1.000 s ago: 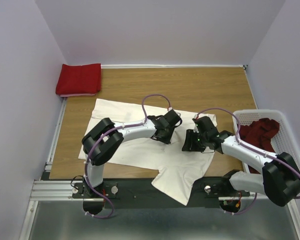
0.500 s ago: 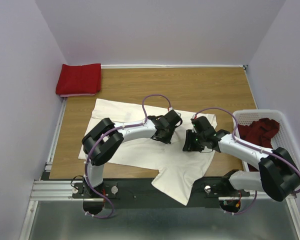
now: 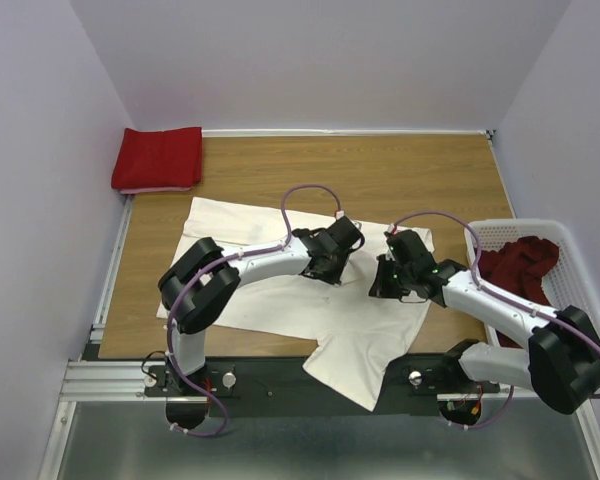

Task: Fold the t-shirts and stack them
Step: Fold the tshirt

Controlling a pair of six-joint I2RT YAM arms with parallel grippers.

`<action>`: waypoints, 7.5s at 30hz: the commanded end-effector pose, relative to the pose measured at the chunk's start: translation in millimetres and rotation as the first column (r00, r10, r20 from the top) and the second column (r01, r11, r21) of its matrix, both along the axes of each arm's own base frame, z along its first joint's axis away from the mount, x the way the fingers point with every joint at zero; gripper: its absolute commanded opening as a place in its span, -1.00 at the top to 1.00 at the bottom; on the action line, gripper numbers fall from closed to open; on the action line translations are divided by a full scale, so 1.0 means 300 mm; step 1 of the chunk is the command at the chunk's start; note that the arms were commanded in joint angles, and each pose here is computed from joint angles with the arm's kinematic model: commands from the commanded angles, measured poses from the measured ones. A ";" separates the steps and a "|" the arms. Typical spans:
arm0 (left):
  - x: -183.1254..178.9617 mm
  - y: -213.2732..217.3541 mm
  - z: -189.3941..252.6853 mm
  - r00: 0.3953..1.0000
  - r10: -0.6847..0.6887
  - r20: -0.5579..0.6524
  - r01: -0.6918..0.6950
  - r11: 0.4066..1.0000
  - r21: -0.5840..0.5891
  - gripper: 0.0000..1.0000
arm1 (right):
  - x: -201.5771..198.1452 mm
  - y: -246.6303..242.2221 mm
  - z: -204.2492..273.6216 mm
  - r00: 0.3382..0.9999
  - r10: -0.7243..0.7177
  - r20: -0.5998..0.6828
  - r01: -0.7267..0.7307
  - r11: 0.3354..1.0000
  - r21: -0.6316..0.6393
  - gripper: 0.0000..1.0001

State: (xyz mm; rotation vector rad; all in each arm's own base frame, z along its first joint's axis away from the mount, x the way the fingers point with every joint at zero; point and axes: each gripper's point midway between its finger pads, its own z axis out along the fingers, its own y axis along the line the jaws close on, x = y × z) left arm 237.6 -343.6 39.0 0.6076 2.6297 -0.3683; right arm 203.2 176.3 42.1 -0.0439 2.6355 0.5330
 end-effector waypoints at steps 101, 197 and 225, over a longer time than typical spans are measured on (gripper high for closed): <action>0.880 0.892 -0.048 0.820 0.568 0.066 -0.561 0.822 -0.101 -0.22 | 0.984 -0.614 -0.200 0.815 -0.569 0.109 0.576 0.776 -0.256 0.21; 0.366 1.215 0.135 0.616 0.773 0.153 -0.788 0.603 0.124 -0.25 | 0.444 -0.200 0.259 0.959 -0.075 0.272 0.169 0.924 -0.343 -0.23; 0.065 1.180 -0.039 0.490 0.871 -0.001 -0.854 0.481 0.200 -0.17 | 0.324 -0.252 0.219 0.957 -0.095 0.275 0.186 0.926 -0.327 -0.23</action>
